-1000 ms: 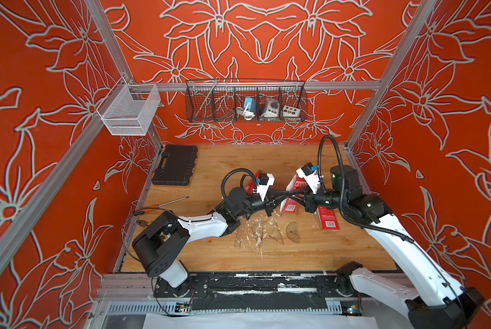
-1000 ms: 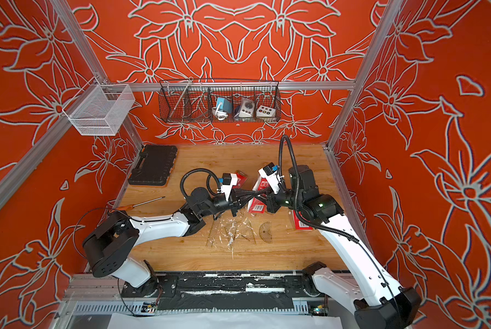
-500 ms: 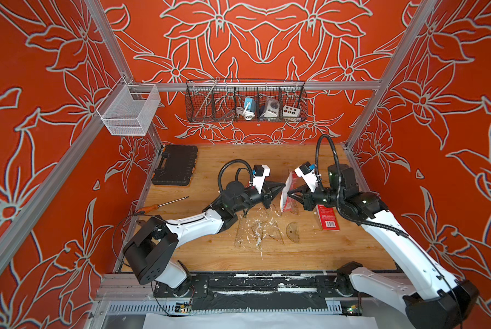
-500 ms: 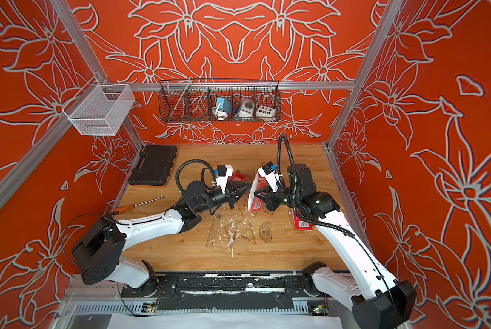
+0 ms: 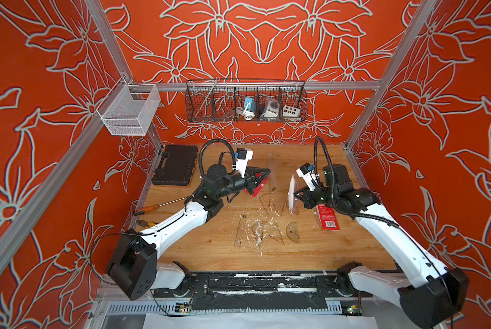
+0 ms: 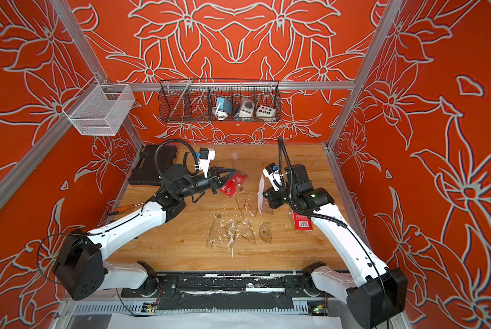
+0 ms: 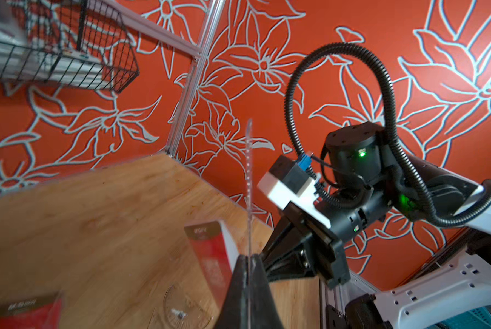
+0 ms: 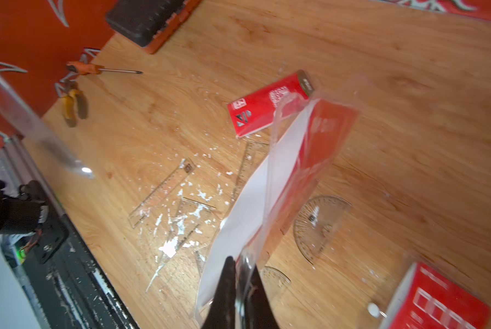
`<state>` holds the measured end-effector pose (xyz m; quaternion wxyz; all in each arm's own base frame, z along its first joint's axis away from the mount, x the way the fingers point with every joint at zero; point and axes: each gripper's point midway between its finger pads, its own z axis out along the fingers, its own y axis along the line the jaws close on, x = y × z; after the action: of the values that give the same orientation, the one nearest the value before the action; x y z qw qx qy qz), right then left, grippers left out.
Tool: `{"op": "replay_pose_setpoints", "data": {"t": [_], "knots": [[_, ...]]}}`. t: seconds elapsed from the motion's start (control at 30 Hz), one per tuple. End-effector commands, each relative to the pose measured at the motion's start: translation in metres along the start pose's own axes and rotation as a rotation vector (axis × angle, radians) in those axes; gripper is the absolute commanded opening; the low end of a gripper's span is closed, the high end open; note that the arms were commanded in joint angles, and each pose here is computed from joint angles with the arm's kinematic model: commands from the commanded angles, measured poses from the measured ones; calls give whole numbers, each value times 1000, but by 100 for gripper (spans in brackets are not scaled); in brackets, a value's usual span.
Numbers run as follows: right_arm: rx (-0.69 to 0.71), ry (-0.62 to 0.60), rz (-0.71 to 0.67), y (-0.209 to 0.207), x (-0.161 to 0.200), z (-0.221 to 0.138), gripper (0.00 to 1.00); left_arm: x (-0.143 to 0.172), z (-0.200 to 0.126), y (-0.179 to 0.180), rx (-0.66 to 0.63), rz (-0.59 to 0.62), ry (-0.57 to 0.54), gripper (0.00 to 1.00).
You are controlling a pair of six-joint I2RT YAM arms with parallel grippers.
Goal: Open the ruler set and take out the ruler
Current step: Take out the ruler from the ruler set bag, then place the ruler at the center of the board, then place the ruler set bag at the center of the board.
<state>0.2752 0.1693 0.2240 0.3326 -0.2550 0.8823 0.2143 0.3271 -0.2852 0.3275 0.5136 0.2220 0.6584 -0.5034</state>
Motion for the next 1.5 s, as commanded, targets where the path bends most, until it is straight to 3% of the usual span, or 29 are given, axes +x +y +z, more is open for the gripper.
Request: {"op": "replay_pose_setpoints", "data": {"t": [0.0, 0.2, 0.33, 0.9, 1.2, 1.47], "knots": [[218, 79, 24, -38, 5, -21, 0, 41, -16, 31, -13, -153, 133, 0], [502, 275, 79, -94, 34, -44, 0, 100, -46, 86, -75, -337, 204, 0], [584, 366, 115, -117, 54, -47, 0, 127, -60, 123, -111, -461, 223, 0], [621, 511, 249, -157, 100, -14, 1, 169, -72, 175, -246, -790, 67, 0], [618, 578, 279, -166, 119, 7, 9, 166, -78, 192, -356, -829, -18, 0], [574, 629, 296, -167, 130, 23, 16, 182, -69, 199, -417, -823, 25, 0]]}}
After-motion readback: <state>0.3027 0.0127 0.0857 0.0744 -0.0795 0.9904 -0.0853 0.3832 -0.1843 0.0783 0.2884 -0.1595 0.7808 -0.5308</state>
